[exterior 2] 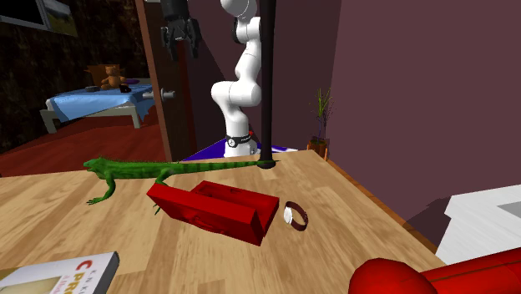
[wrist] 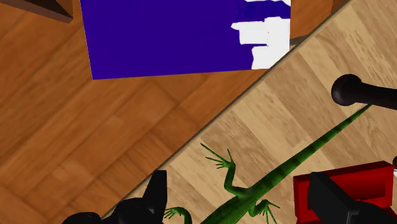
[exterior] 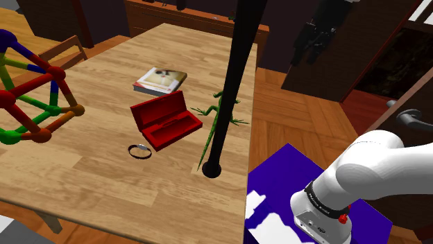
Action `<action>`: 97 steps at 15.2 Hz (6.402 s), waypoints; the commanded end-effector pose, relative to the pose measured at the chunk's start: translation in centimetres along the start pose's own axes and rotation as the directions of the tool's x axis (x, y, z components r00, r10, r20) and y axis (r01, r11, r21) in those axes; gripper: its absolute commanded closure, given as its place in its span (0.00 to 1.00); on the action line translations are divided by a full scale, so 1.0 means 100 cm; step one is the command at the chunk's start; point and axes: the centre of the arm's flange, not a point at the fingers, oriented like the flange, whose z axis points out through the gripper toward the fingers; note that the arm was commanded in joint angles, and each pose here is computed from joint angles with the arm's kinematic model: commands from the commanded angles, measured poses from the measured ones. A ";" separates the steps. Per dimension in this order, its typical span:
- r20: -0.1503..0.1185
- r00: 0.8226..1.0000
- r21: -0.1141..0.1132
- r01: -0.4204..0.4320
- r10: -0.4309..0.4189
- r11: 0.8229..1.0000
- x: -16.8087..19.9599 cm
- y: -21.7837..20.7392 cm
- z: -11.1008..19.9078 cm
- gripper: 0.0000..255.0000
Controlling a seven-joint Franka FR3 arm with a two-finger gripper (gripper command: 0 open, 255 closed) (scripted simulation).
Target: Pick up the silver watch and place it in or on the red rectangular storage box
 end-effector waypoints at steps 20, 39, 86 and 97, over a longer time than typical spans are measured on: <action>0.010 0.941 -0.084 0.337 -0.338 0.938 0.109 -0.200 0.123 0.00; 0.049 0.772 -0.159 0.632 -0.633 0.759 0.147 -0.414 0.263 0.00; 0.057 0.736 -0.169 0.673 -0.674 0.720 0.150 -0.450 0.232 1.00; 0.057 0.736 -0.169 0.673 -0.674 0.720 0.150 -0.455 0.174 1.00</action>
